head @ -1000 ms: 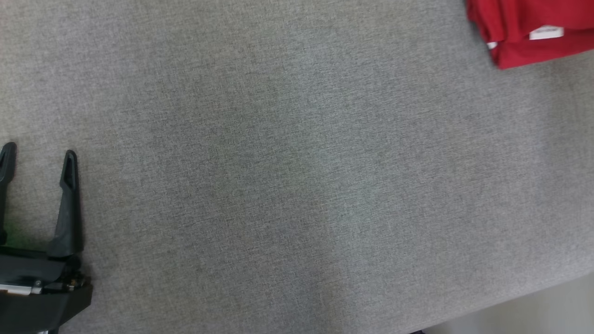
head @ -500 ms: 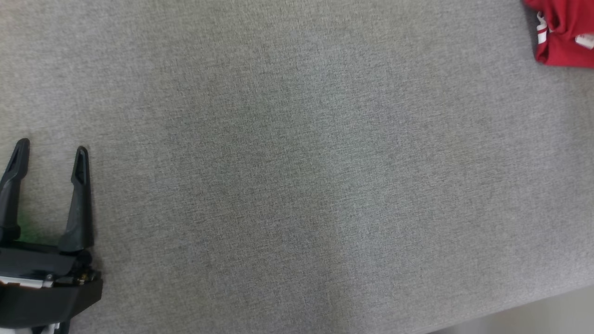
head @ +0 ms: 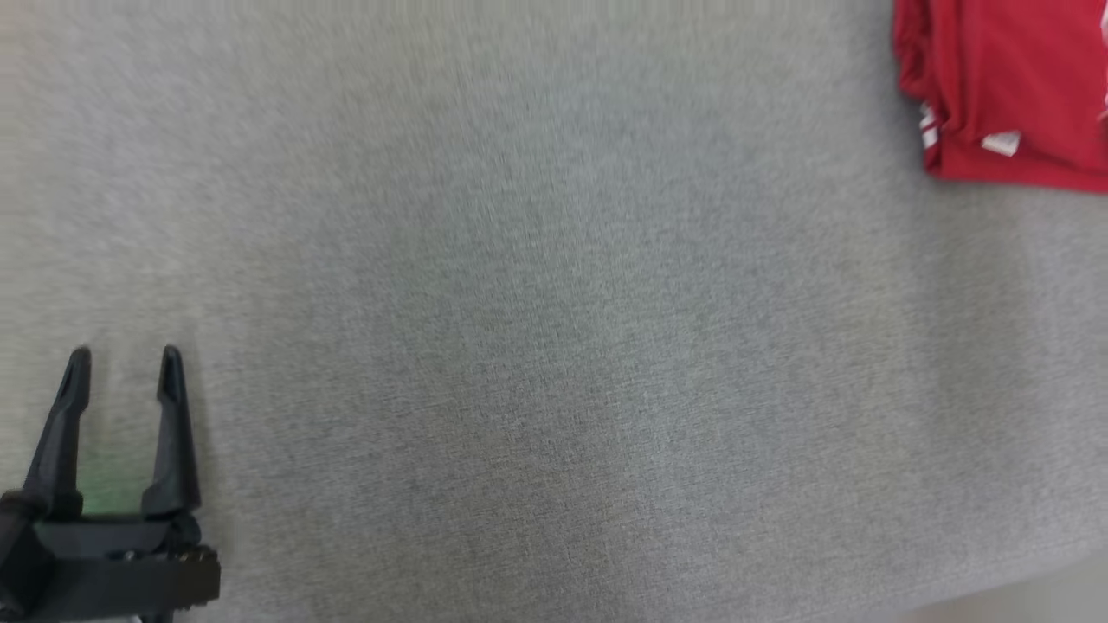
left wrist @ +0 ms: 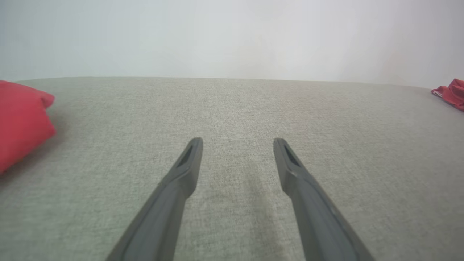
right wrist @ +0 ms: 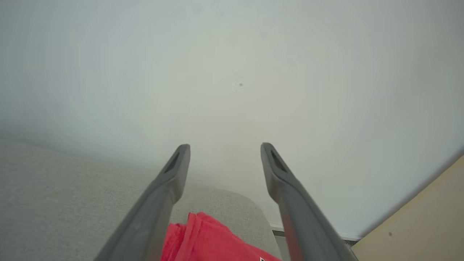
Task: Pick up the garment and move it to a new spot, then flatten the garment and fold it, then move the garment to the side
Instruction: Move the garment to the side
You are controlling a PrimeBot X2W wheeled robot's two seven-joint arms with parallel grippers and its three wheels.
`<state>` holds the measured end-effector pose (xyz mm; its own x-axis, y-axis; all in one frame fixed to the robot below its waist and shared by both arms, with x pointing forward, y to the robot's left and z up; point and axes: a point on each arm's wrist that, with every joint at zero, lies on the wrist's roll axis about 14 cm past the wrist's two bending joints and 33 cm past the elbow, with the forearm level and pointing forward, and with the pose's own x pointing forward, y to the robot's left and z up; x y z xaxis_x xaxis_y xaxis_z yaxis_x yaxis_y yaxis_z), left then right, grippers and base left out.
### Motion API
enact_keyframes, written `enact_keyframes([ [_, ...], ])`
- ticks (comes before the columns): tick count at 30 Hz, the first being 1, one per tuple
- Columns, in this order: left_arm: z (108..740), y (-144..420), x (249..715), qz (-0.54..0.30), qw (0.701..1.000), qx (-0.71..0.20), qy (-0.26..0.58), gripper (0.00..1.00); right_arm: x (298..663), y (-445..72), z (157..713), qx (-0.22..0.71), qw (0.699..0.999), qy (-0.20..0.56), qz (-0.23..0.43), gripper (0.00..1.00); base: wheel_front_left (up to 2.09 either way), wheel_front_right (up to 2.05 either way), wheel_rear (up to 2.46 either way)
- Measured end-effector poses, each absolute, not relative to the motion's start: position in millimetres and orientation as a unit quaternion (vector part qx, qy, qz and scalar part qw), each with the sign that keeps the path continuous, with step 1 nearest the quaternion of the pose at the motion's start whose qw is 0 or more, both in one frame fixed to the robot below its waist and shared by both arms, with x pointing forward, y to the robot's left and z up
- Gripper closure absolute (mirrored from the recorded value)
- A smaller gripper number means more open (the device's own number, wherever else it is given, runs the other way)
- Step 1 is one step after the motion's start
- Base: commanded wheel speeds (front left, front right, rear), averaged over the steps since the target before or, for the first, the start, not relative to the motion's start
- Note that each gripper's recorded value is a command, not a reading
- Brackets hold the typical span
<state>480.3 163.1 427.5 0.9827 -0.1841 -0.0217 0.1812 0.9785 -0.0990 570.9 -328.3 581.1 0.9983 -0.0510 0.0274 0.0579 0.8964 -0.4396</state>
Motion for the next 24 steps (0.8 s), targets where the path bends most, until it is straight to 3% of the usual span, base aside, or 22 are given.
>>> enact_keyframes([
  [9,464,189,448,-0.035,0.998,-0.050,-0.010,0.00,514,-263,569,-0.103,0.993,-0.064,0.007,0.00,0.00,0.00,0.00],
  [16,483,186,427,-0.033,0.998,-0.051,-0.024,0.00,462,-222,528,-0.033,0.998,-0.042,0.024,0.00,0.00,0.00,0.00],
  [24,495,200,404,-0.017,0.998,-0.044,-0.032,0.00,427,-180,511,0.008,0.998,-0.034,0.058,0.00,0.00,0.00,0.00],
])
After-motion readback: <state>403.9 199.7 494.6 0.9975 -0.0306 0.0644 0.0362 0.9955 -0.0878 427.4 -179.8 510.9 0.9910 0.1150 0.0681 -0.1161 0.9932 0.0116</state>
